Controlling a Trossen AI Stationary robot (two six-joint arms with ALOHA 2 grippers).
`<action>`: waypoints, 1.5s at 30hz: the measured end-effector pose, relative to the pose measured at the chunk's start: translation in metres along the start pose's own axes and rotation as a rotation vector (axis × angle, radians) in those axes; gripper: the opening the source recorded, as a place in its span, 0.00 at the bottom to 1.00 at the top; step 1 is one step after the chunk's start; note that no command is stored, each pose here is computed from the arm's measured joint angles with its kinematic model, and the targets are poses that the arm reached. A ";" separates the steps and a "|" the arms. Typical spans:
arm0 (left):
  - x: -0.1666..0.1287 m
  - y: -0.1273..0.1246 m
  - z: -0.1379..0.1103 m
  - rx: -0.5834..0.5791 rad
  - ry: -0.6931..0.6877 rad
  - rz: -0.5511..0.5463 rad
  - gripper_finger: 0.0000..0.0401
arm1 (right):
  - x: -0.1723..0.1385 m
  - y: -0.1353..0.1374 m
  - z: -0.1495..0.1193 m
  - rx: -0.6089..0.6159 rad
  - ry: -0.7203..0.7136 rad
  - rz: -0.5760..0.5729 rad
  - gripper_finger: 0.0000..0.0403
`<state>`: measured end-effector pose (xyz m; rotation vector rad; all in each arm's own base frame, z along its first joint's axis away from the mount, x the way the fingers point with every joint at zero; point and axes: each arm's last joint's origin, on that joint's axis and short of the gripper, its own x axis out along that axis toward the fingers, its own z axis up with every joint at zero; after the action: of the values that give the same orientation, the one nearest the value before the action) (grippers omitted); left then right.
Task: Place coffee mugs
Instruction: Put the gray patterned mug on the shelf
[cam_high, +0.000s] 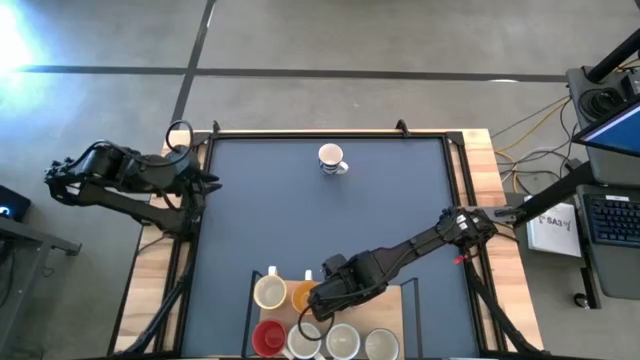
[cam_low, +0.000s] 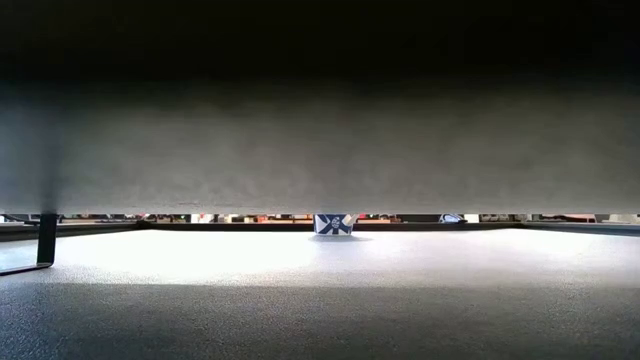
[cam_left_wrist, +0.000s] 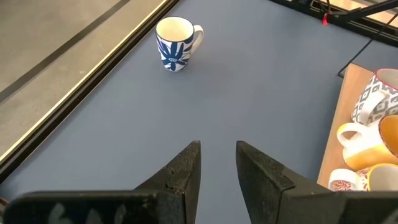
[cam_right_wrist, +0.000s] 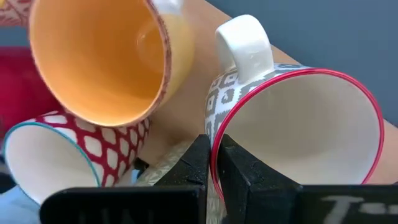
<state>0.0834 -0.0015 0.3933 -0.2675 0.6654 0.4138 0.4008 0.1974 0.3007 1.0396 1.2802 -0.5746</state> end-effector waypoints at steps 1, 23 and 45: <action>0.000 0.000 0.000 0.000 0.001 0.000 0.21 | 0.000 0.000 0.000 -0.001 -0.009 -0.001 0.03; 0.000 0.001 -0.001 0.004 0.008 0.004 0.21 | 0.001 0.001 -0.002 -0.047 -0.029 0.007 0.03; 0.000 0.000 -0.001 -0.004 0.009 0.005 0.21 | 0.001 0.001 -0.004 -0.142 0.016 0.013 0.13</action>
<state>0.0827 -0.0014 0.3926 -0.2714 0.6741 0.4190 0.4003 0.2012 0.3006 0.9357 1.3079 -0.4596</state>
